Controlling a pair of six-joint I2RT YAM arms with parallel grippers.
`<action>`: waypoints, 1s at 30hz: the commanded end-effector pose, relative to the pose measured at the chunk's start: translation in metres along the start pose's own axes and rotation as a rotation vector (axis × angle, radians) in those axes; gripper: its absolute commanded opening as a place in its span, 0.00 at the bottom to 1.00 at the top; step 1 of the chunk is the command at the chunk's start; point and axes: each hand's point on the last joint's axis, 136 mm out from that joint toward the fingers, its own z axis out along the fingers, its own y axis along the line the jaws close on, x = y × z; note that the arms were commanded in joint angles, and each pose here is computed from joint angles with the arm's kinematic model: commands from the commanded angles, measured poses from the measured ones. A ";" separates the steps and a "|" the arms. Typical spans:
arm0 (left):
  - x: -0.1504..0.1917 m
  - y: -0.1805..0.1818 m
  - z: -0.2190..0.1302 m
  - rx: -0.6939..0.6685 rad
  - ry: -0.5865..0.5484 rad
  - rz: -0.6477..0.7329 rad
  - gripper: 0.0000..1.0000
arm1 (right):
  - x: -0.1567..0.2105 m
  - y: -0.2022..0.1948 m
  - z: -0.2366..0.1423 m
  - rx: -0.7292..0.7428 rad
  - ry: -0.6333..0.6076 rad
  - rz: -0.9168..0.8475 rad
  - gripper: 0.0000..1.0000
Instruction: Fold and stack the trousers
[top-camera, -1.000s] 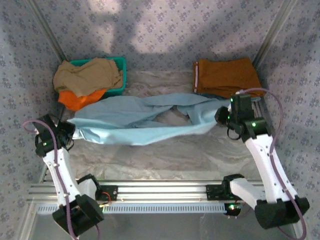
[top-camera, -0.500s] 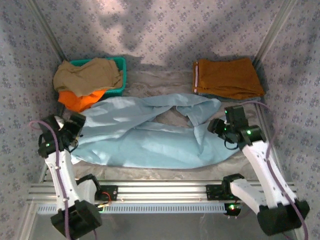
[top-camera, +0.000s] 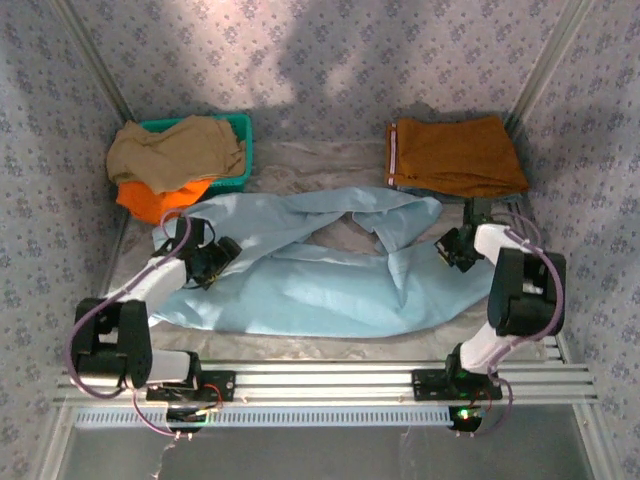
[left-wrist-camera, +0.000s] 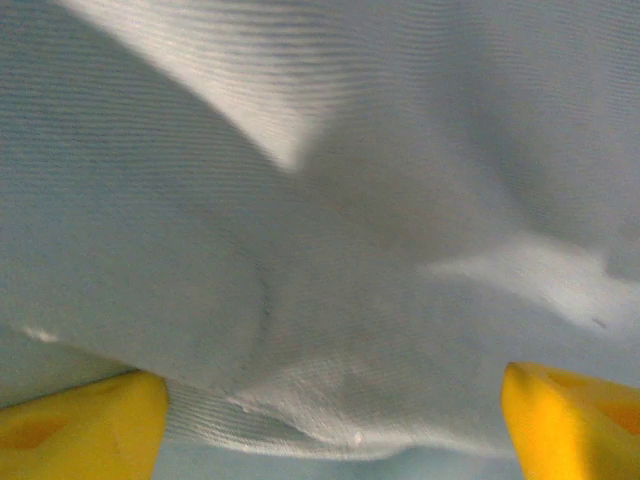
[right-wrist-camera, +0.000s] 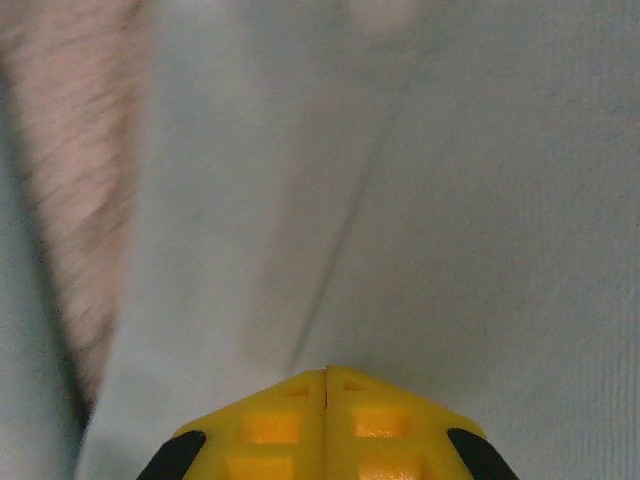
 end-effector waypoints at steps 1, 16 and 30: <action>-0.028 0.000 0.003 0.005 -0.130 -0.034 0.86 | -0.014 -0.012 0.011 0.006 0.002 0.102 0.00; -0.061 0.038 -0.039 -0.024 -0.256 -0.133 0.84 | -0.070 0.015 -0.049 -0.030 -0.138 0.040 0.15; -0.002 0.018 -0.066 0.070 -0.157 -0.025 0.92 | -0.006 -0.089 -0.080 -0.037 -0.058 0.270 0.75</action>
